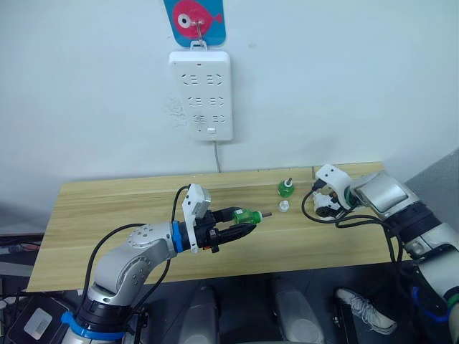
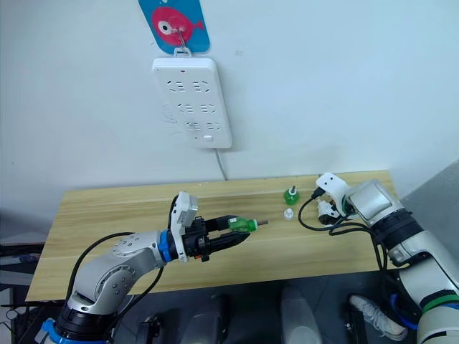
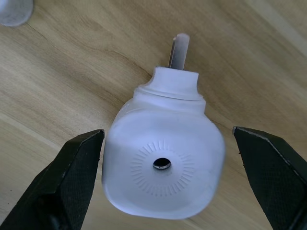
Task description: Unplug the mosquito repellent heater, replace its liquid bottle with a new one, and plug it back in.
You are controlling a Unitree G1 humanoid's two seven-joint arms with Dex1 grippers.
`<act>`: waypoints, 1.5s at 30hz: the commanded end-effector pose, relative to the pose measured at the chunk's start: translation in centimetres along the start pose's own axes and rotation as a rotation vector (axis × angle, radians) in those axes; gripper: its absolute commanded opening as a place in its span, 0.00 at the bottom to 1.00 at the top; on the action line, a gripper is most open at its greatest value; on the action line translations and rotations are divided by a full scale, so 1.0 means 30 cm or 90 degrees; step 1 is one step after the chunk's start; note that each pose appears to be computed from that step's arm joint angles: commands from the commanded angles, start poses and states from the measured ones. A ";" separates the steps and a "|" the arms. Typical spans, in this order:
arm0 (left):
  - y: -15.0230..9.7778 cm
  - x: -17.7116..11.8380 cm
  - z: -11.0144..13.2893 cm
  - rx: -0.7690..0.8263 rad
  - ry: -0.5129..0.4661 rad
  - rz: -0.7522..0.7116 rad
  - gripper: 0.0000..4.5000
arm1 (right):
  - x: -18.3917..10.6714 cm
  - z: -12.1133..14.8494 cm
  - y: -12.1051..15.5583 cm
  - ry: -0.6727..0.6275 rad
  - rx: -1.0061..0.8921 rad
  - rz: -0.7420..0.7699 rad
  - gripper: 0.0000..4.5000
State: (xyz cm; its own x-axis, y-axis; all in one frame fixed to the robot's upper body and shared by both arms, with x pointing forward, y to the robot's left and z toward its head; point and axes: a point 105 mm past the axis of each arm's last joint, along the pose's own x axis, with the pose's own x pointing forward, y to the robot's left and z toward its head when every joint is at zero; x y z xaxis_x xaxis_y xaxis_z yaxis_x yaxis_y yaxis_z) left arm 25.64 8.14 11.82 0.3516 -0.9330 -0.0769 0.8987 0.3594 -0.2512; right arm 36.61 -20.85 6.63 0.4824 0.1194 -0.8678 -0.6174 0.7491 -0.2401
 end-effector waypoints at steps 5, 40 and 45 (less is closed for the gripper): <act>-0.020 -0.002 0.036 0.034 -0.018 -0.012 0.51 | -0.006 0.025 -0.008 -0.019 -0.002 -0.005 0.70; -0.009 -0.068 0.348 -0.028 -0.047 -0.168 0.51 | -0.616 0.194 0.294 -0.618 0.142 0.497 0.67; -0.025 -0.071 0.354 -0.031 -0.047 -0.178 0.51 | -0.631 0.214 0.314 -0.631 0.149 0.533 0.67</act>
State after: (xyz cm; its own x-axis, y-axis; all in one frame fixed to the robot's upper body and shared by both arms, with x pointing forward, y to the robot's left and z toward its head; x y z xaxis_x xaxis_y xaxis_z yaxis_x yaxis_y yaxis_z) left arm 27.68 9.95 21.06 0.1358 -0.9896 0.0471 0.9326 0.1117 -0.3433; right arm 26.14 -12.01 22.69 0.3378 0.9405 -0.0376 -0.8570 0.3239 0.4008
